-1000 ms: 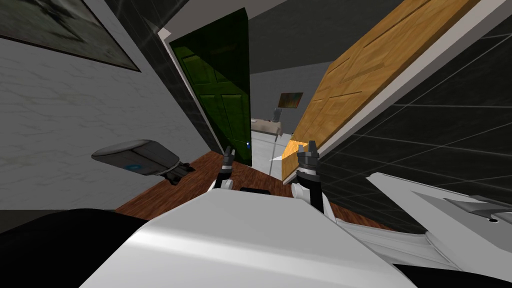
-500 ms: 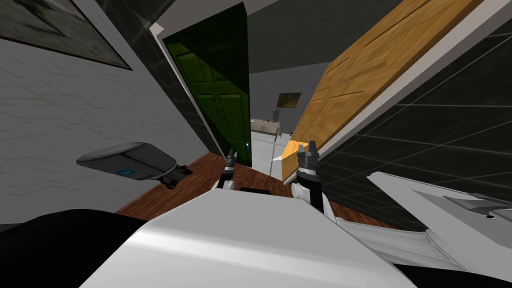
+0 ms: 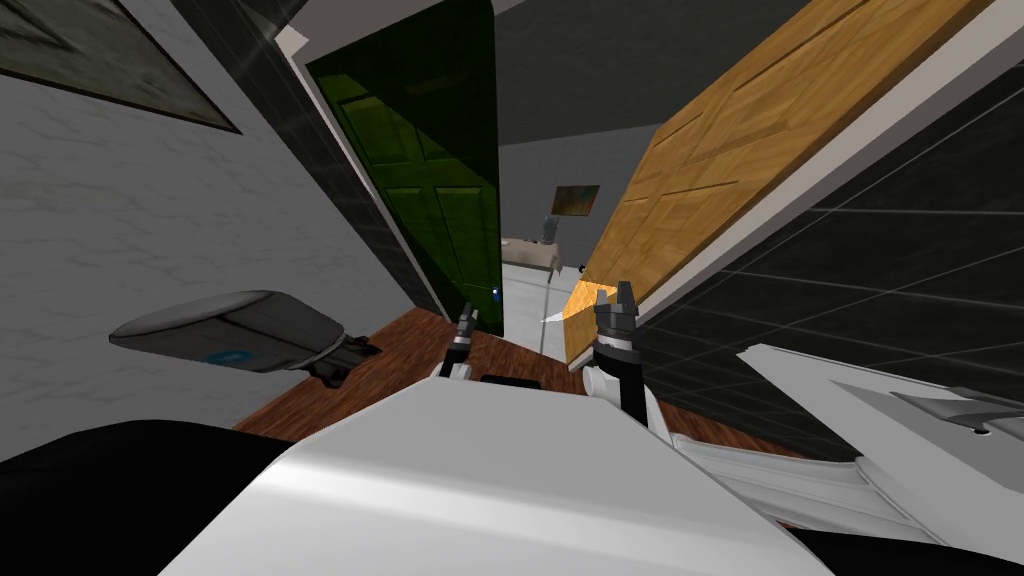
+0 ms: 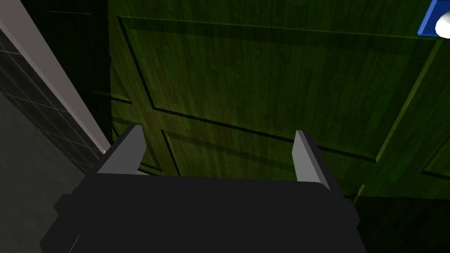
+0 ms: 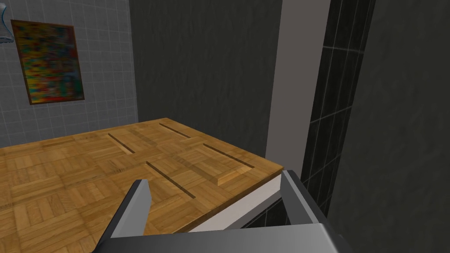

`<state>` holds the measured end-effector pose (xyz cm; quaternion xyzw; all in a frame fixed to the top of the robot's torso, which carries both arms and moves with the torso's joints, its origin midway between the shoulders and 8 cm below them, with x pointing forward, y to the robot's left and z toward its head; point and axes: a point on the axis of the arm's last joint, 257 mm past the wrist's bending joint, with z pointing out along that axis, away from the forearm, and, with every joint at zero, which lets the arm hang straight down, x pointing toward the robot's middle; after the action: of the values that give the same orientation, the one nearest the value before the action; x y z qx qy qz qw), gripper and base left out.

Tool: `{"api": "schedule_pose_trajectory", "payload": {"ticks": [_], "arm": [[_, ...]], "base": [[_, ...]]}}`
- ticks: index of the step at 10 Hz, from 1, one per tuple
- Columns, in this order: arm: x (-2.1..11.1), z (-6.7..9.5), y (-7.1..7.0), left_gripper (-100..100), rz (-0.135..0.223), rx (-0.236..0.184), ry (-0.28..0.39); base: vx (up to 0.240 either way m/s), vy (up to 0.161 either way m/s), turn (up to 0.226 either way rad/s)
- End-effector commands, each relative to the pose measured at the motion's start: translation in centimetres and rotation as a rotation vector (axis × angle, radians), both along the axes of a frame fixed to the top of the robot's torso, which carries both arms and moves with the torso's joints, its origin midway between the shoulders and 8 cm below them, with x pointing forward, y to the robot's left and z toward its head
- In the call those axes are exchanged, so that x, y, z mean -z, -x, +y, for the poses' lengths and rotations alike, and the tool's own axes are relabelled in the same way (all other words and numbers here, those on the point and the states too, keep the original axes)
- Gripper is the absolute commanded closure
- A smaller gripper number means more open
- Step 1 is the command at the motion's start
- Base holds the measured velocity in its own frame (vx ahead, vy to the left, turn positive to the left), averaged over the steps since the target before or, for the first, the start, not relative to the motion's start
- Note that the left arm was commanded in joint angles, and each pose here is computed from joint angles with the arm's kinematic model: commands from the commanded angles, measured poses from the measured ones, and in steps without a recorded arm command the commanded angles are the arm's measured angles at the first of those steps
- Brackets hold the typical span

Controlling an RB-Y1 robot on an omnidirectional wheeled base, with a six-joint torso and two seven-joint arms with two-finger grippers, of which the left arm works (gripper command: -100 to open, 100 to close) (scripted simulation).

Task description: Push the door open

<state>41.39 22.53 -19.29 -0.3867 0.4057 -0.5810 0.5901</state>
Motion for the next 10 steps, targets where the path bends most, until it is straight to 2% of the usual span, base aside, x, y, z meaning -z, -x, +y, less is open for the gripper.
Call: {"api": "schedule_pose_trajectory", "payload": {"ticks": [1, 4, 5, 7, 8, 10], "arm": [[1.8, -0.3, -0.2, -100, 0.033, 0.01, 0.0], [5.5, -1.2, -0.4, -100, 0.1, 0.034, 0.0], [5.9, -1.2, -0.4, -100, 0.109, 0.034, 0.0], [8.2, -1.8, -0.4, -100, 0.151, 0.049, 0.001], [8.4, -1.8, -0.4, -100, 0.155, 0.049, 0.001], [10.5, -2.4, -0.3, -100, 0.195, 0.063, 0.001]], "base": [[0.044, 0.048, -0.044], [0.087, 0.081, -0.078], [0.053, 0.066, -0.038], [0.05, 0.058, -0.056], [0.052, 0.044, -0.03], [0.057, 0.058, -0.058]]}}
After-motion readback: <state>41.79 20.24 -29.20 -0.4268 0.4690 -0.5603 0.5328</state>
